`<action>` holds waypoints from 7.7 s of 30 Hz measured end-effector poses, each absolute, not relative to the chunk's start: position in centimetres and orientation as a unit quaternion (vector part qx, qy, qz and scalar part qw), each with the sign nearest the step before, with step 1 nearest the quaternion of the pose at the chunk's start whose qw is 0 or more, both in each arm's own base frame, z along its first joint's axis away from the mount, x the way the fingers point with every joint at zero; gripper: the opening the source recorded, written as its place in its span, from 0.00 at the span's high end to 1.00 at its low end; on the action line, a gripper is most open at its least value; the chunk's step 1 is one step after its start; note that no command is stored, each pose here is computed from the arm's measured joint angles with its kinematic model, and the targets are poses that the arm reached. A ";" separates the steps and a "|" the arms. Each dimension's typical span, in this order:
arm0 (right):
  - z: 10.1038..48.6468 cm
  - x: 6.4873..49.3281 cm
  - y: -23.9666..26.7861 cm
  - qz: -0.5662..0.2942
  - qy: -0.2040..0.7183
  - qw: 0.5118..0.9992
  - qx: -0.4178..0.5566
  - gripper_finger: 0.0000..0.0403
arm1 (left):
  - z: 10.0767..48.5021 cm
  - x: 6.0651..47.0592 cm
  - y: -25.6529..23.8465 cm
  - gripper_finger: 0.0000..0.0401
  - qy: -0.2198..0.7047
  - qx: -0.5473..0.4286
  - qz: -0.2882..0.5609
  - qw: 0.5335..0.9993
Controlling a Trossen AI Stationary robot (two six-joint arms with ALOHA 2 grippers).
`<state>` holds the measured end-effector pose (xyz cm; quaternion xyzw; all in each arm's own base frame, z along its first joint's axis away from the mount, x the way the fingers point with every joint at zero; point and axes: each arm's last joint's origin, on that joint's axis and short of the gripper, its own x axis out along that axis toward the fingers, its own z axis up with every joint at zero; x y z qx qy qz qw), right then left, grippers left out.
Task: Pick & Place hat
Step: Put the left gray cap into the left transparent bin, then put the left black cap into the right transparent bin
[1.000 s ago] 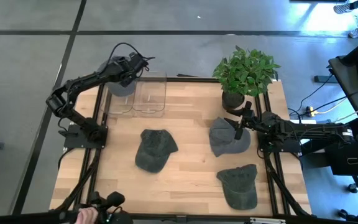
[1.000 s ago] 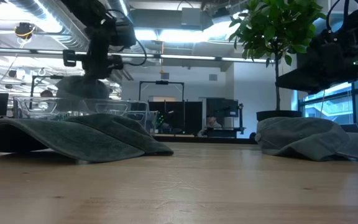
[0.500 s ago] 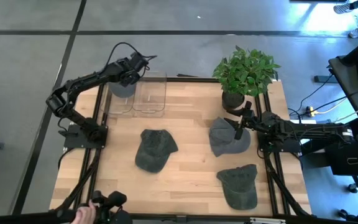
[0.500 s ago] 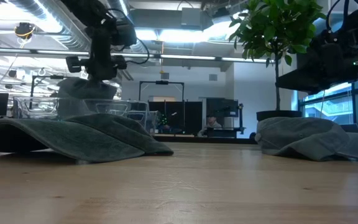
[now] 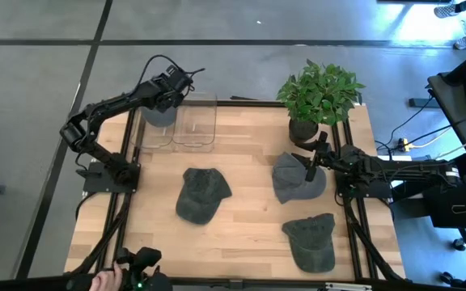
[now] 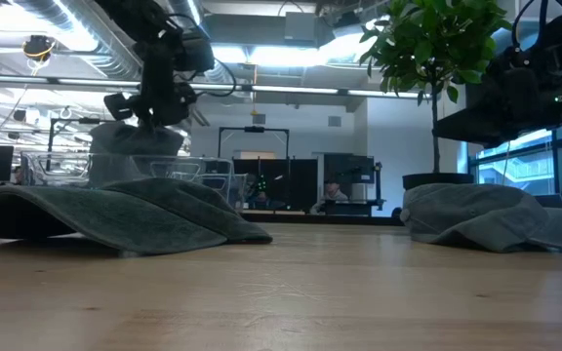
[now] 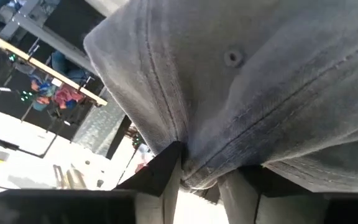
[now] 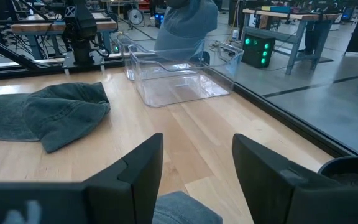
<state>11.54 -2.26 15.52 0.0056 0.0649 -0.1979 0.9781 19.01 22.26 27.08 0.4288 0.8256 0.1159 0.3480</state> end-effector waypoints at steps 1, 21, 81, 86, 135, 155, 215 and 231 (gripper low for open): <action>15.5 11.5 -2.3 -0.198 0.065 0.978 0.006 0.52 | 27.1 19.0 22.3 0.75 0.825 0.426 0.123 0.352; 15.5 11.5 -2.3 -0.198 0.064 0.978 0.007 0.52 | 27.0 18.6 22.6 0.71 0.727 0.260 0.402 0.491; 15.5 11.5 -2.3 -0.199 0.062 0.978 0.015 0.52 | 23.8 15.1 15.4 0.49 0.637 -0.190 0.377 0.645; 15.5 11.5 -2.3 -0.199 0.063 0.978 0.016 0.52 | 21.9 15.2 16.9 0.49 0.678 -0.145 0.416 0.588; 15.5 11.5 -2.3 -0.199 0.066 0.978 0.016 0.52 | 29.7 16.1 10.2 0.49 0.446 -0.064 0.213 0.867; 15.5 11.5 -2.3 -0.199 0.065 0.978 0.019 0.52 | 26.0 17.8 1.5 0.49 0.326 -0.048 0.044 0.943; 15.5 11.5 -2.3 -0.199 0.066 0.978 0.015 0.52 | 13.0 24.2 -1.7 0.57 0.590 -0.213 0.235 0.743; 15.5 11.5 -2.3 -0.199 0.066 0.978 0.015 0.52 | 16.3 23.2 -1.7 0.96 0.555 -0.205 0.169 0.788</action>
